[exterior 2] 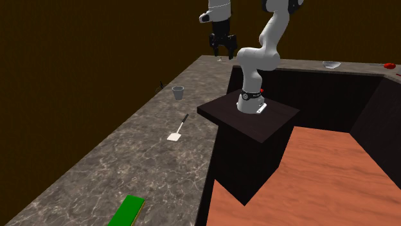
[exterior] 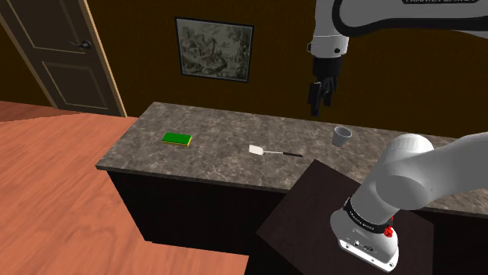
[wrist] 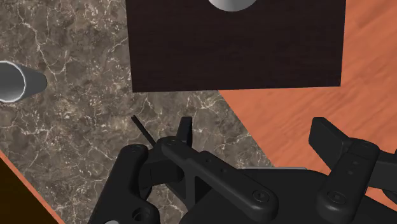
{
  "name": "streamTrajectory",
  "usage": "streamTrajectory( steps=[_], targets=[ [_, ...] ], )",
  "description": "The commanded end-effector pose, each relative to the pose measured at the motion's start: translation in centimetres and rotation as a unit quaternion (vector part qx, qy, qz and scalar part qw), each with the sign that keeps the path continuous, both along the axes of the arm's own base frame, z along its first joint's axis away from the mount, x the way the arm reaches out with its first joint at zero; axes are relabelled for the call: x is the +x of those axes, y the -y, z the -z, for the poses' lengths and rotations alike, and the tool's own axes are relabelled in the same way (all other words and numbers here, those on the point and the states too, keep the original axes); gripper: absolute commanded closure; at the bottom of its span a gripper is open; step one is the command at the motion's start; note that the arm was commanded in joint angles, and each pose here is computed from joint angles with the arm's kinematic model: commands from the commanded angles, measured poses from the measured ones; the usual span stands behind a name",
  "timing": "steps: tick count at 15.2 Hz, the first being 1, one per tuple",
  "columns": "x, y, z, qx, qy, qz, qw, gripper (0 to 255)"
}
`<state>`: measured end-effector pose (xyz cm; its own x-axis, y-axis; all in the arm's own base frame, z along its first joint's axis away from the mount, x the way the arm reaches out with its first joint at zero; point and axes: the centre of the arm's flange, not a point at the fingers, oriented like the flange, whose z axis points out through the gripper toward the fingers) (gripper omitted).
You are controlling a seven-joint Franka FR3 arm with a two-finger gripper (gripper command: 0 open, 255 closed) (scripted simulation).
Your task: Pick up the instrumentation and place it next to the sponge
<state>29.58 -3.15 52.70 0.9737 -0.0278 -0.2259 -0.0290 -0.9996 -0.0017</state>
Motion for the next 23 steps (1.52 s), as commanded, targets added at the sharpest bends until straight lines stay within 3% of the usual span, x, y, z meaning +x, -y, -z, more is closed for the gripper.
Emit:
streamTrajectory(
  steps=[1, 12, 23],
  targets=[
    [0.0, 0.0, 0.0, 0.0, 0.0, 0.0, 1.0, 0],
    [3.3, 6.1, 12.1, 0.007, 0.026, -0.104, 0.9942, 0],
    [8.3, 11.2, 24.1, 0.015, 0.052, -0.207, 0.9767, 0]
  ],
)
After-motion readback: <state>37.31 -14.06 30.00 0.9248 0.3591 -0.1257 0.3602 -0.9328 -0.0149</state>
